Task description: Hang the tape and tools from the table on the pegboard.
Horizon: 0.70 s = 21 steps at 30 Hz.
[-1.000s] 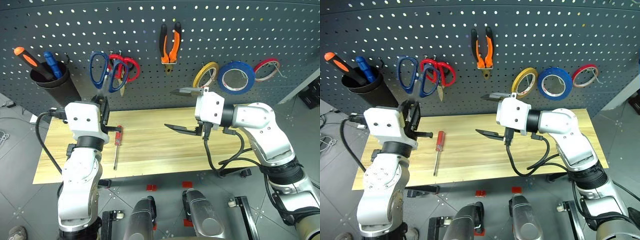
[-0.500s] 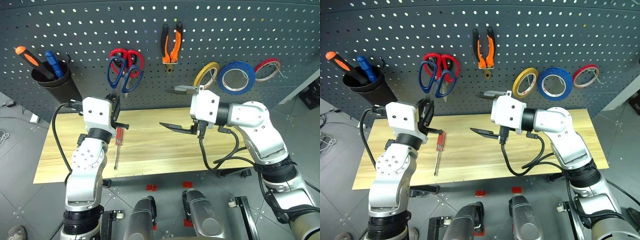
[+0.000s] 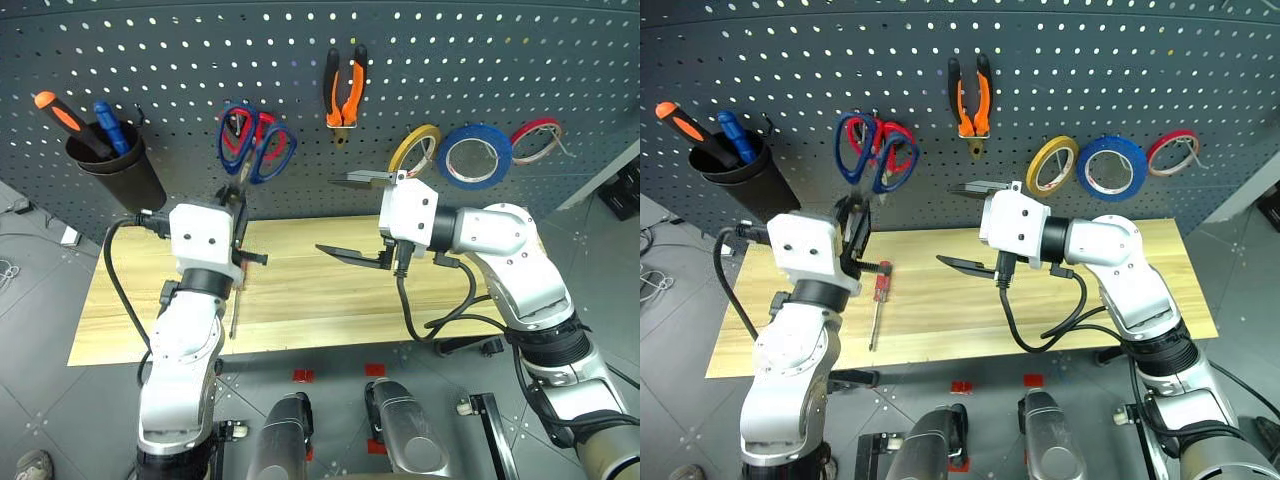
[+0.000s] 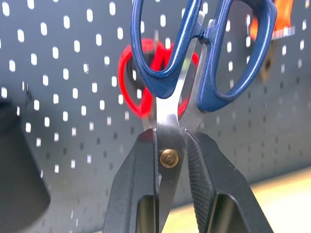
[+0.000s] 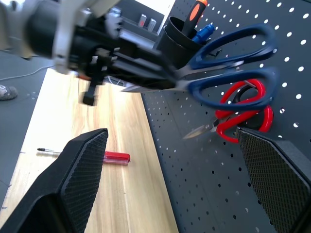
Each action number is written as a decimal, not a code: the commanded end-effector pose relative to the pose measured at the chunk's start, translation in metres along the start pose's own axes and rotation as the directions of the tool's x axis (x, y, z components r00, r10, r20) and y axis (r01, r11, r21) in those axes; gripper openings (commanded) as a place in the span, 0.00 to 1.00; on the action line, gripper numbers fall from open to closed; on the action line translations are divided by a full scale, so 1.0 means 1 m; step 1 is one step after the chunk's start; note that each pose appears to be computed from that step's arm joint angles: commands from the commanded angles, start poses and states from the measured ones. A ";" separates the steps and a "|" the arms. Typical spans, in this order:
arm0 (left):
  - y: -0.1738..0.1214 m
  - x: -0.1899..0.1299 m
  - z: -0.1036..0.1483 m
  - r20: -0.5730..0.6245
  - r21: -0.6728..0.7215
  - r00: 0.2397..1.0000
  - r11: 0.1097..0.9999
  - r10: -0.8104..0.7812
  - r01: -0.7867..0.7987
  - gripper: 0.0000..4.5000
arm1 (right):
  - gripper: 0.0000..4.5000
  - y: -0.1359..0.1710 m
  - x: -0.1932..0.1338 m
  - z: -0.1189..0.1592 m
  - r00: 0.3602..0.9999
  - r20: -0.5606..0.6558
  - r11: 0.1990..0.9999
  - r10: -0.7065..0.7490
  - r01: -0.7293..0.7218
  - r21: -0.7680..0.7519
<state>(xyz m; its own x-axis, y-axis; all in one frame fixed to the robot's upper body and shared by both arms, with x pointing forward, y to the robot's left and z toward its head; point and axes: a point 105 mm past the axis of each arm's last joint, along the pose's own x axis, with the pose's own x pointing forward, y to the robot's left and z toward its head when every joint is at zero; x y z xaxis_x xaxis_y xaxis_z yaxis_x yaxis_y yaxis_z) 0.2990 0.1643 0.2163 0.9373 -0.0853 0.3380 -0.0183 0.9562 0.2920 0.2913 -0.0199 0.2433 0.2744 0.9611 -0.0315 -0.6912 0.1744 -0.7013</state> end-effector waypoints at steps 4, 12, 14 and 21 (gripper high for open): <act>0.013 0.012 -0.004 -0.005 0.025 0.999 0.999 0.031 -0.031 0.11 | 1.00 -0.007 0.003 0.017 0.998 0.065 0.999 -0.019 0.021 -0.026; 0.012 0.017 -0.017 -0.047 -0.020 0.998 0.999 0.046 -0.047 0.11 | 1.00 -0.024 0.008 0.033 0.988 0.120 0.987 -0.096 0.079 0.141; 0.012 0.017 -0.018 -0.051 -0.022 0.998 0.999 0.044 -0.045 0.11 | 1.00 -0.024 0.008 0.033 0.988 0.118 0.986 -0.096 0.078 0.145; 0.014 0.020 -0.027 -0.087 -0.038 0.995 0.998 0.053 -0.056 0.32 | 1.00 -0.018 0.010 0.032 0.990 0.107 0.986 -0.087 0.070 0.150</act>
<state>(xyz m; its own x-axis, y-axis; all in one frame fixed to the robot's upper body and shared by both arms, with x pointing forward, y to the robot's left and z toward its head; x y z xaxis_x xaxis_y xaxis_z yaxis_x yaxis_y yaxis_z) 0.3284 0.1802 0.1958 0.9691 -0.0255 0.2452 -0.0370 0.9683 0.2472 0.2944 -0.0075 0.2697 0.2827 0.9562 0.0763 -0.7779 0.2751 -0.5650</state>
